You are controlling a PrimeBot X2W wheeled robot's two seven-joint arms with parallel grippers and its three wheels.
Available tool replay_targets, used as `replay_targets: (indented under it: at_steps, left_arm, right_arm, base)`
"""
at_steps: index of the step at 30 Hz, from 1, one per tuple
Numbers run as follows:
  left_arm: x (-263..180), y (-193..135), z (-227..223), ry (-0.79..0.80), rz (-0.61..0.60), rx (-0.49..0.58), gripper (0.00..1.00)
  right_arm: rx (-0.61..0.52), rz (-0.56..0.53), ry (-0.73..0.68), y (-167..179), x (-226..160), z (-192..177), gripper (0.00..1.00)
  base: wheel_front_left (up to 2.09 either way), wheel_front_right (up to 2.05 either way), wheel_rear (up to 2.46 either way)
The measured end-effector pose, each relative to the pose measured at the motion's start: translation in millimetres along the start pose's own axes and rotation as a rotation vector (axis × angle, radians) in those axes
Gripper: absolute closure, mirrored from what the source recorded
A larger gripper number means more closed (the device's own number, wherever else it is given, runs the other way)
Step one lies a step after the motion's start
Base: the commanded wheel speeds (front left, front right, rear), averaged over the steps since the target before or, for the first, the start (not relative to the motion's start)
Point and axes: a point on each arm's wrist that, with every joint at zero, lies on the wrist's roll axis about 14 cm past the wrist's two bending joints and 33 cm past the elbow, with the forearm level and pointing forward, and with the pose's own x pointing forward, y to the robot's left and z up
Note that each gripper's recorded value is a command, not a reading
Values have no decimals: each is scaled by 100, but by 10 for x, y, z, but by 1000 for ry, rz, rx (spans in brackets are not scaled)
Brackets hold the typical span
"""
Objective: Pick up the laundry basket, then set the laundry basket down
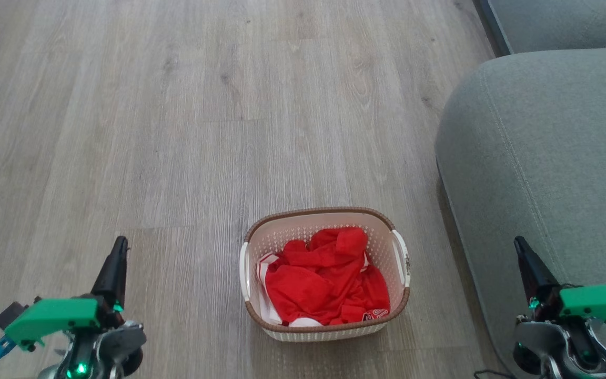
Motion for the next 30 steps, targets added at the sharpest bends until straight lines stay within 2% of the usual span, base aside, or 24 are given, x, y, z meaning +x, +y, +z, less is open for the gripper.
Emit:
replay_targets:
  at_steps: [30]
  left_arm:
    - [-1,1,-9,4,0,-5,100]
  right_arm:
    - [0,0,1,2,-1,14,100]
  base:
    - [0,0,0]
